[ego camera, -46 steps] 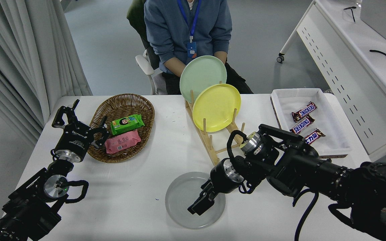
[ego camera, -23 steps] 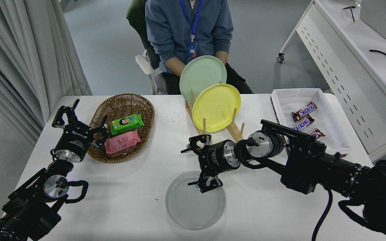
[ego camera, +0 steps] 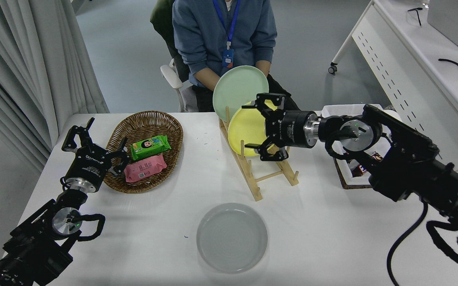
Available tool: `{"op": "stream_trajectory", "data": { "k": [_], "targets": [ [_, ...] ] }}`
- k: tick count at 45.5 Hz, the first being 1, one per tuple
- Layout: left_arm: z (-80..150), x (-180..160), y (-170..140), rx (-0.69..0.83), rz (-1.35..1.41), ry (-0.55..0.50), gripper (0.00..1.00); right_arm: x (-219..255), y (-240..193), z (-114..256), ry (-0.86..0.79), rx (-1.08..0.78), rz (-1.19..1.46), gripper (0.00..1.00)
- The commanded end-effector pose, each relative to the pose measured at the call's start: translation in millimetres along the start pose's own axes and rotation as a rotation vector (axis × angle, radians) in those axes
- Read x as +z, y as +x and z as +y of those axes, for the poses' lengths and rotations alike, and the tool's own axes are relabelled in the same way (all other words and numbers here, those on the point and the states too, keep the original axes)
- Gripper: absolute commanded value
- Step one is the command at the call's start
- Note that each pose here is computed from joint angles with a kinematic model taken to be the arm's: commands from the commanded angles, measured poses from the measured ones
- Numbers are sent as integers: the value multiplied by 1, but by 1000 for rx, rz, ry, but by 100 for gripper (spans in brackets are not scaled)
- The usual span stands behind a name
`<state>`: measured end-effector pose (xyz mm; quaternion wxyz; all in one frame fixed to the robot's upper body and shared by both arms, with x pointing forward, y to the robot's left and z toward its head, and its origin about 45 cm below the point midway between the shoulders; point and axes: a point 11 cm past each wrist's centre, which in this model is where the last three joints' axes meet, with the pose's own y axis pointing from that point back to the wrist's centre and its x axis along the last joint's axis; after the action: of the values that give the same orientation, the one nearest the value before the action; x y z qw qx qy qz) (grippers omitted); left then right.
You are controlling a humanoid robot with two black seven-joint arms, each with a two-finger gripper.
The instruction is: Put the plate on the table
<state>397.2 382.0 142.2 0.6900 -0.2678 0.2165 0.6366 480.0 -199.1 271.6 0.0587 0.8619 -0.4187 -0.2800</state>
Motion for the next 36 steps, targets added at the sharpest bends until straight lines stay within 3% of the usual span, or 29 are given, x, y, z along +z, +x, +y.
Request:
{"op": "stream_trajectory", "data": {
  "k": [1, 8, 20, 28, 36],
  "targets": [
    [0, 0, 0, 1, 0, 1, 100, -14, 65, 29, 213, 91, -134, 100],
    [0, 0, 0, 1, 0, 1, 100, -8, 99, 48, 381, 149, -207, 100],
    [0, -1, 0, 1, 0, 2, 100, 38, 145, 90, 455, 251, -326, 100],
    [0, 0, -1, -1, 0, 1, 100, 79, 173, 106, 425, 372, -408, 100],
    [0, 0, 0, 2, 1, 2, 100, 103, 172, 108, 404, 363, -432, 100]
  ]
}}
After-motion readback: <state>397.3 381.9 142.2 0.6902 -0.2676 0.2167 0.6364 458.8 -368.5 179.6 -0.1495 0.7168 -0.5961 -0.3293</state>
